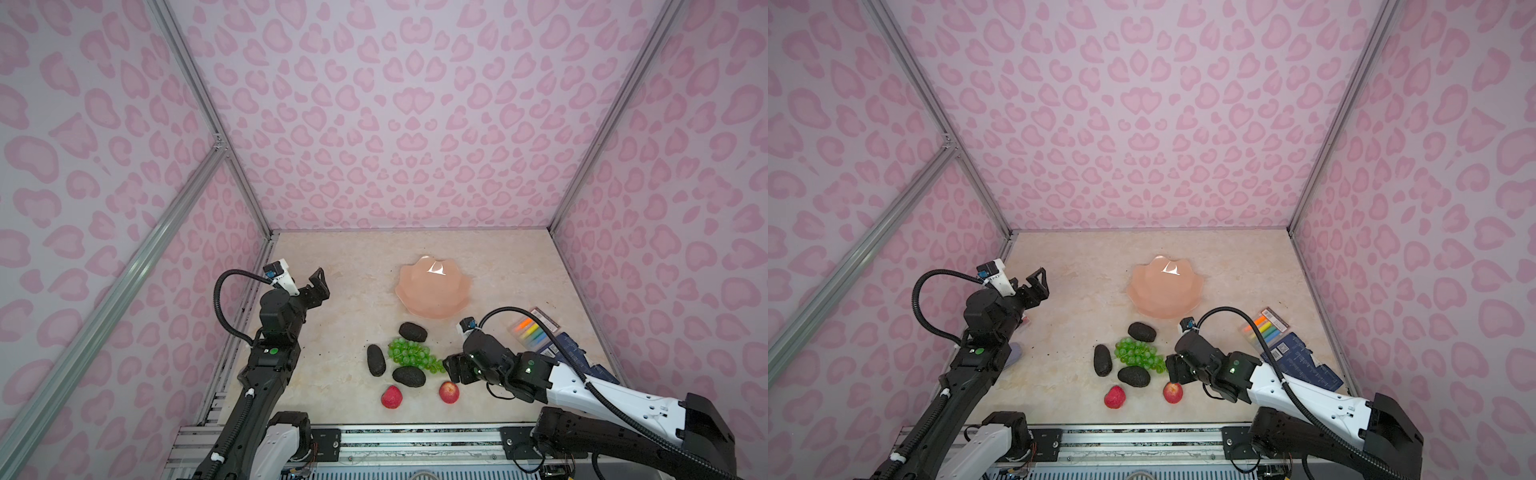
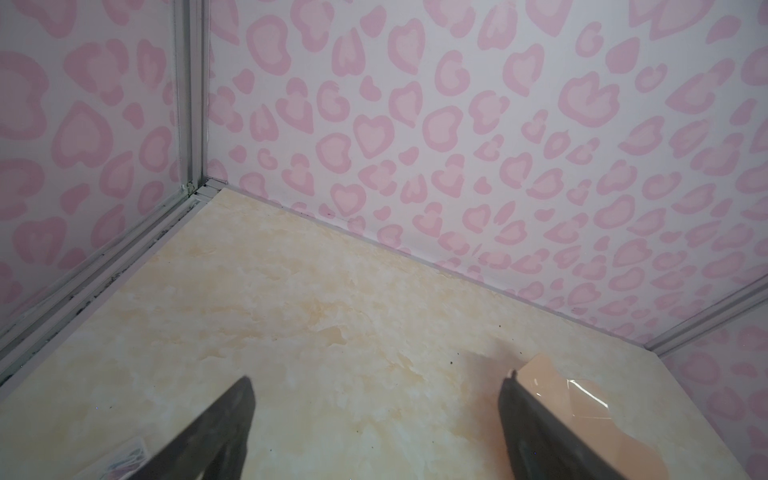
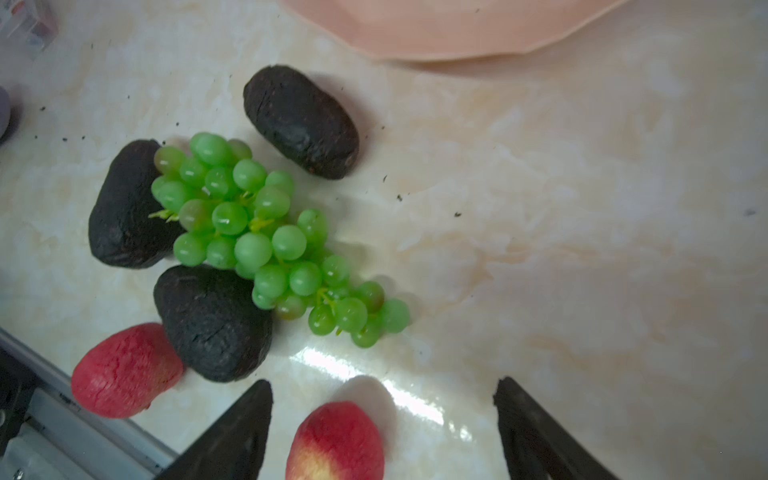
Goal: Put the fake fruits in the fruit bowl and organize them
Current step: 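Reach the right gripper down and grasp the red apple nearest the robot, then release the red apple into the bowl while the left gripper reaches an avocado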
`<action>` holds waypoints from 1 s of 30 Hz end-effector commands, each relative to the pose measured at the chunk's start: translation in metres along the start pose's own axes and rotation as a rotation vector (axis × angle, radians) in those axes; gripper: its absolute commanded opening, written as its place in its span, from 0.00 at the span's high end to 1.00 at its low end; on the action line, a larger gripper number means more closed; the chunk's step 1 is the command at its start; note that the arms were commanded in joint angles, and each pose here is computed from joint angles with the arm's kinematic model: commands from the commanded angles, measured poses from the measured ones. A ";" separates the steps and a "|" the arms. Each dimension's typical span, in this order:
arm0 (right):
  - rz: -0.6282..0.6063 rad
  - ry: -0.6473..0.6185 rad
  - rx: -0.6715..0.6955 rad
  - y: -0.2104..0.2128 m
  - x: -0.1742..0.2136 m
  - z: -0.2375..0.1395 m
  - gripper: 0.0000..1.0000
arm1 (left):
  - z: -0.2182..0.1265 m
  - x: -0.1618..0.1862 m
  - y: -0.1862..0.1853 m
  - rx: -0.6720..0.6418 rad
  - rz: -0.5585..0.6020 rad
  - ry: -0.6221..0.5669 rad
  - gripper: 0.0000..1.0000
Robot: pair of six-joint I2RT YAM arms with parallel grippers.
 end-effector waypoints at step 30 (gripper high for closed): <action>-0.061 -0.260 0.236 0.013 -0.088 -0.020 0.64 | -0.007 0.015 0.002 -0.021 -0.033 0.098 0.08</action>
Point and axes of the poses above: each gripper's point midway between its finger pads, its own z axis out along the fingers, its own y axis along the line the jaws close on, x = y × z, the point moved 1 cm from there along -z, back along the fingers, and after that the axes turned 1 degree about z, right-handed, at the moved point
